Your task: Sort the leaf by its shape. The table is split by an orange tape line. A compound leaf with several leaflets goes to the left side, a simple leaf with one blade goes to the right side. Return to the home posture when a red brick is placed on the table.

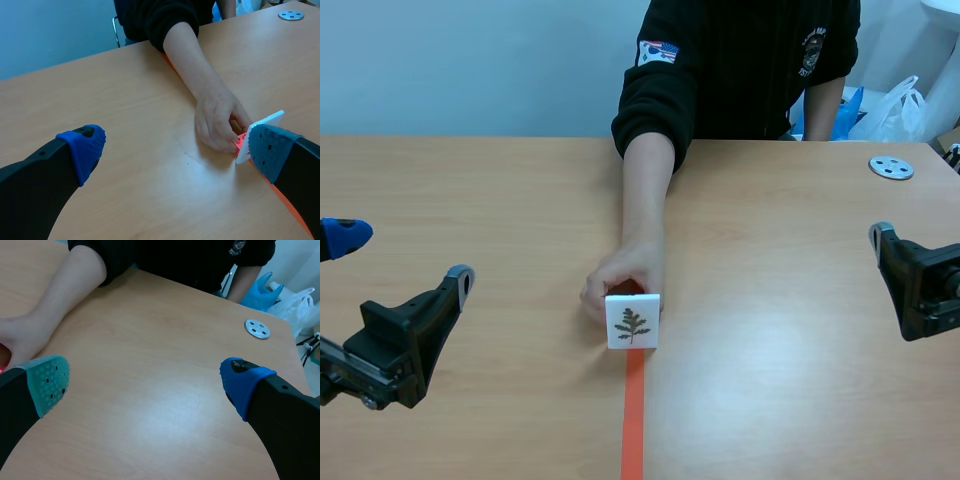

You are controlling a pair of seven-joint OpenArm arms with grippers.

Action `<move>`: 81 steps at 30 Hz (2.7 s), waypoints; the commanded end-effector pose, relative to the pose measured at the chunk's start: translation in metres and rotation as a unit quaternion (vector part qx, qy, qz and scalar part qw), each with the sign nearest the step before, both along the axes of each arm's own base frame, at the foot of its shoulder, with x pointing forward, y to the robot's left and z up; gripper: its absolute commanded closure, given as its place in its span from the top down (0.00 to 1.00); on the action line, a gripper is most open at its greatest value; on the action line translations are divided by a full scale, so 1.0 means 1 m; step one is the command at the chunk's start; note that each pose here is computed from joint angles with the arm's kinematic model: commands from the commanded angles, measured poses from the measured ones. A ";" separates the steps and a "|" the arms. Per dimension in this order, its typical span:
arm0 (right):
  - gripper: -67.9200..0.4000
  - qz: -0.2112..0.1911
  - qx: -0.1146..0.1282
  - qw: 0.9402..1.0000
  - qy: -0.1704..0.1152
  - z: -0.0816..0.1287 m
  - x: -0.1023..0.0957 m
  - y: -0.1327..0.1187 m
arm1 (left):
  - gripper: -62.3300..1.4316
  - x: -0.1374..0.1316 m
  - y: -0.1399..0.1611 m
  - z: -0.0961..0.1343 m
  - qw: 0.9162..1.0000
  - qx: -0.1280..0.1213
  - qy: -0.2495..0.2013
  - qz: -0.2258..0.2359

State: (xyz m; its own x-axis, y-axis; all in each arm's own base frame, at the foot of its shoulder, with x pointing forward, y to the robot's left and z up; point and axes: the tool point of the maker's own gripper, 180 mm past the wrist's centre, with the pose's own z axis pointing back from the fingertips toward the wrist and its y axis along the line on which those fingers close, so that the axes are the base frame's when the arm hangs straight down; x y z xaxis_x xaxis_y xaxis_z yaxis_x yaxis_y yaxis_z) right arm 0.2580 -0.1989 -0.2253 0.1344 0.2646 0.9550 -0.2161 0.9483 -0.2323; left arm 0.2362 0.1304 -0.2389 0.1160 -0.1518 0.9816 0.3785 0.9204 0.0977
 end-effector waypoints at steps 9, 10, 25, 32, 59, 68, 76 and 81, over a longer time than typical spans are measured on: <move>0.92 0.002 -0.010 1.000 -0.024 0.014 0.005 -0.002 | 0.98 0.001 -0.002 0.007 1.000 -0.006 -0.012 -0.002; 0.92 0.002 -0.012 1.000 -0.024 0.014 0.005 -0.002 | 0.98 0.001 -0.002 0.007 1.000 -0.006 -0.012 -0.002; 0.92 0.077 -0.011 0.995 0.062 -0.032 0.007 0.012 | 0.98 0.001 -0.002 0.007 1.000 -0.006 -0.012 -0.002; 0.92 0.130 -0.020 0.986 0.101 -0.066 0.016 0.026 | 0.98 0.001 -0.002 0.007 1.000 -0.006 -0.013 -0.002; 0.85 0.332 -0.026 0.935 0.124 -0.127 0.050 0.171 | 0.98 0.001 -0.002 0.008 1.000 -0.008 -0.013 -0.001; 0.83 0.354 0.005 0.925 0.141 -0.143 0.041 0.213 | 0.98 0.001 -0.003 0.009 1.000 -0.010 -0.015 0.000; 0.83 0.380 0.001 0.912 0.154 -0.157 0.034 0.245 | 0.98 0.001 -0.003 0.009 1.000 -0.015 -0.016 0.003; 0.83 0.382 0.005 0.912 0.152 -0.159 0.031 0.253 | 0.98 0.001 -0.003 0.009 1.000 -0.015 -0.016 0.003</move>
